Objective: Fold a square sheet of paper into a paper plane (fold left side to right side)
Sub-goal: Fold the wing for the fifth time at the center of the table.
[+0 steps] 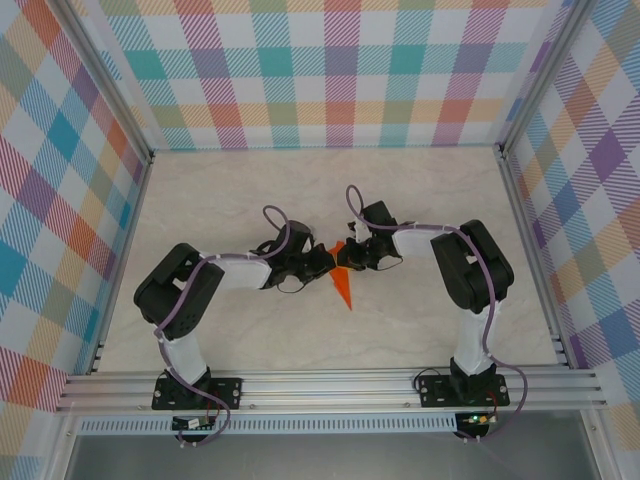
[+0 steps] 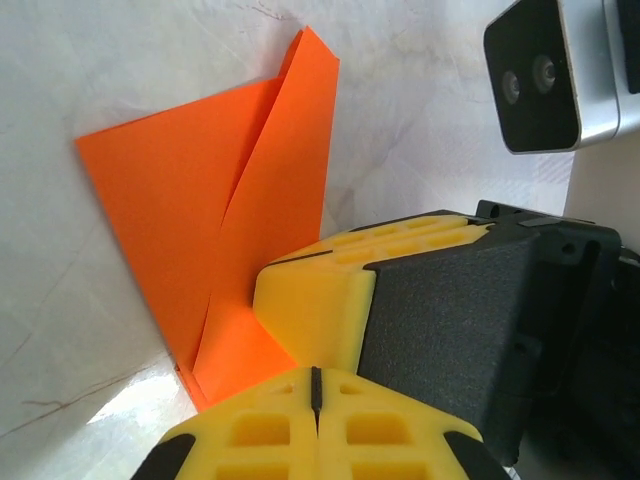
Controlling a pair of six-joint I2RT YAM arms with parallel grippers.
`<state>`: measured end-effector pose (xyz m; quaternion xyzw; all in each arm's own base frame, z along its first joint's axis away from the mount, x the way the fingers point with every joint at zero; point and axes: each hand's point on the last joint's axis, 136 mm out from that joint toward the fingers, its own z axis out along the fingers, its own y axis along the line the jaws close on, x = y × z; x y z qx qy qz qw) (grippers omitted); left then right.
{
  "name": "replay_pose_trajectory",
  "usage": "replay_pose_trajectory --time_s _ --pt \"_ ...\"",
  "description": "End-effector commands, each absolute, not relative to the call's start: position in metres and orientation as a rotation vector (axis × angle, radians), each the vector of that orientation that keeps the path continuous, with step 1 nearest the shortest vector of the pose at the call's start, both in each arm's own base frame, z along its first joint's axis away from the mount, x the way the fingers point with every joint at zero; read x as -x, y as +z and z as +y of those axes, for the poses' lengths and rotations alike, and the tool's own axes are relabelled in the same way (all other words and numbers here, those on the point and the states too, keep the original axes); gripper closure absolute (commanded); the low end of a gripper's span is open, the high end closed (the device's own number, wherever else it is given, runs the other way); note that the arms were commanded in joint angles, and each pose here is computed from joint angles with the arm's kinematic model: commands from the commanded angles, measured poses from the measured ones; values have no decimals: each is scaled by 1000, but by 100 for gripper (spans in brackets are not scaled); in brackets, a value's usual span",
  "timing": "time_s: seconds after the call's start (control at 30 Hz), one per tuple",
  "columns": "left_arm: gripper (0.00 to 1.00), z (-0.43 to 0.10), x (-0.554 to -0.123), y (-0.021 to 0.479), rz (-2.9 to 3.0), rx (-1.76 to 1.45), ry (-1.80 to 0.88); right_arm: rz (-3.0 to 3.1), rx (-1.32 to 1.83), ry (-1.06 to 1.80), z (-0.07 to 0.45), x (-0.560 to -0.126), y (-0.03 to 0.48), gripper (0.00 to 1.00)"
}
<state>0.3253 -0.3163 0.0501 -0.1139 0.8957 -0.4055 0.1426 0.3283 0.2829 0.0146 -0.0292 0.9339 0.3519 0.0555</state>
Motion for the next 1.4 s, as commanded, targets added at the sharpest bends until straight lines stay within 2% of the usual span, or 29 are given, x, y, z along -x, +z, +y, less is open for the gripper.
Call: replay_pose_trajectory --time_s 0.0,0.23,0.4,0.67,0.97,1.2,1.37 --pt "100 -312 -338 36 2589 387 -1109 2939 84 913 268 -313 -14 91" --pt "100 -305 -339 25 2593 440 -1069 2946 84 906 268 -313 -15 91" --pt "100 -300 -338 34 2568 429 -1082 2945 84 911 269 -313 -15 91" --pt "100 -316 -345 43 2542 397 -1179 2951 81 907 268 -312 -16 91" --pt "100 -312 -344 7 2639 429 -1074 2945 84 921 271 -313 -13 91" --pt "100 -303 -327 -22 2758 425 -912 2871 111 1013 284 -322 13 89" --pt "100 -288 -315 -37 2823 416 -774 2750 148 1076 290 -334 61 85"
